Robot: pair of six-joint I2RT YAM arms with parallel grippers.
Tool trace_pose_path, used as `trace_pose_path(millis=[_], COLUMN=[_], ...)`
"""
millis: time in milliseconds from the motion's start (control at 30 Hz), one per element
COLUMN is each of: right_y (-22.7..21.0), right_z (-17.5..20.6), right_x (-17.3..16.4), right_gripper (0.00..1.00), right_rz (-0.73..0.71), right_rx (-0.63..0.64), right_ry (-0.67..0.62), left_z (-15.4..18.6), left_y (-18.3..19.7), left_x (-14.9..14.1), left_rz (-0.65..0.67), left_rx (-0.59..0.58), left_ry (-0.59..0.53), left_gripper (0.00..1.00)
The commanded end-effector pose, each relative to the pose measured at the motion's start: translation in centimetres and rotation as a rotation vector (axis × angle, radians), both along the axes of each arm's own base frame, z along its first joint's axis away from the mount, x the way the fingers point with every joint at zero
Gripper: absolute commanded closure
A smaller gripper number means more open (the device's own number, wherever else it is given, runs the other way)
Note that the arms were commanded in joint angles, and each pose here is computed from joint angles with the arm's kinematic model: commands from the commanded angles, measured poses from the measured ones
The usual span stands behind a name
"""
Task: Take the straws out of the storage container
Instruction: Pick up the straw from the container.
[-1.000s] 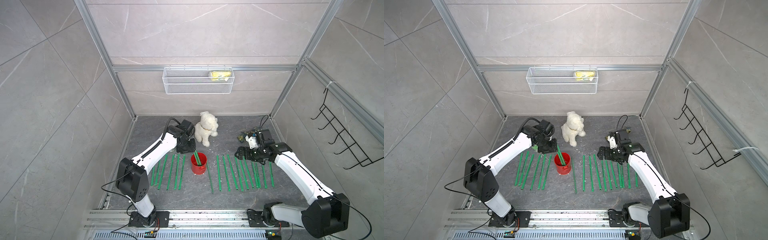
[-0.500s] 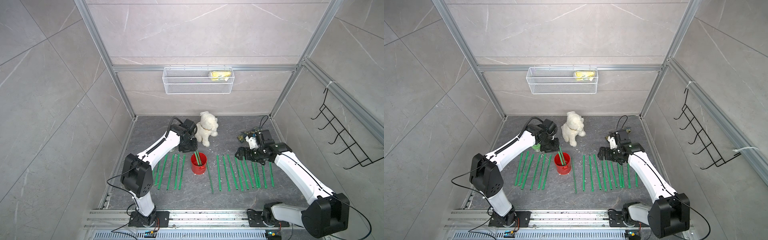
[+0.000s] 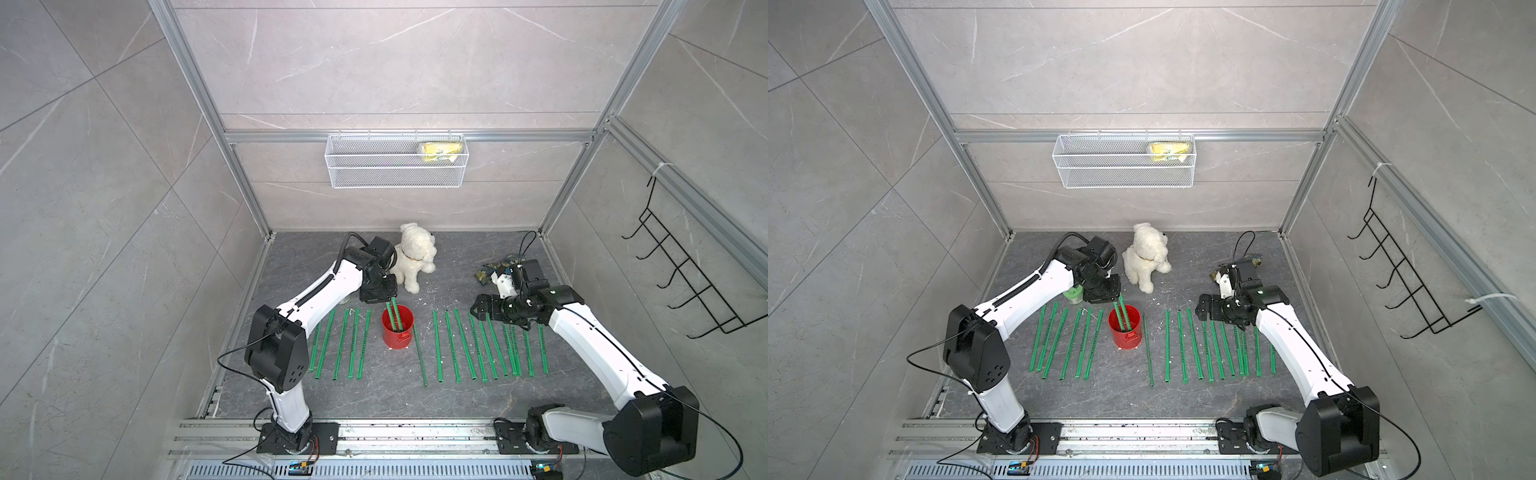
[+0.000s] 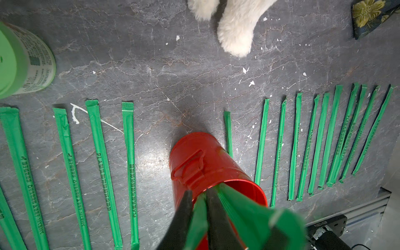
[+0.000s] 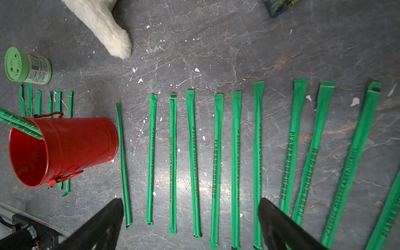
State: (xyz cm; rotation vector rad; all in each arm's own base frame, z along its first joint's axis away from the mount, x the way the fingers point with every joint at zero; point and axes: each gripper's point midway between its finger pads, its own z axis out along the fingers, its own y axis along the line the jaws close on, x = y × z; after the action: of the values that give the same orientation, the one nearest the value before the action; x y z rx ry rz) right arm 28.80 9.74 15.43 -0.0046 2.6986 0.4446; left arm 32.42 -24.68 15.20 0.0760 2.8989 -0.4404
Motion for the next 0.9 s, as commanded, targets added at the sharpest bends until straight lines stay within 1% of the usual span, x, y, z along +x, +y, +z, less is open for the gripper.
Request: trace_pose_path(millis=[0, 233, 333, 733, 867], right_y=[-0.1, -0.1, -0.1, 0.2, 0.3], right_z=[0.0, 0.1, 0.2, 0.5, 0.7], right_x=[-0.6, -0.6, -0.6, -0.5, -0.4], right_gripper=[0.00, 0.00, 0.00, 0.00, 0.00], right_rz=[0.015, 0.016, 0.015, 0.014, 0.015], right_rx=[-0.018, -0.015, -0.012, 0.004, 0.012], right_ry=[0.001, 0.001, -0.004, -0.014, -0.018], left_z=[0.5, 1.1, 1.8, 4.0, 5.6], left_y=[-0.6, -0.7, -0.7, -0.2, 0.0], left_x=[0.4, 0.0, -0.4, -1.7, -1.8], left_rz=[-0.024, -0.042, -0.059, -0.091, -0.096], left_rx=[-0.002, 0.020, 0.031, 0.073, 0.076], left_ry=[-0.016, -0.011, -0.013, -0.026, -0.050], left_gripper=[0.89, 0.92, 0.93, 0.94, 0.94])
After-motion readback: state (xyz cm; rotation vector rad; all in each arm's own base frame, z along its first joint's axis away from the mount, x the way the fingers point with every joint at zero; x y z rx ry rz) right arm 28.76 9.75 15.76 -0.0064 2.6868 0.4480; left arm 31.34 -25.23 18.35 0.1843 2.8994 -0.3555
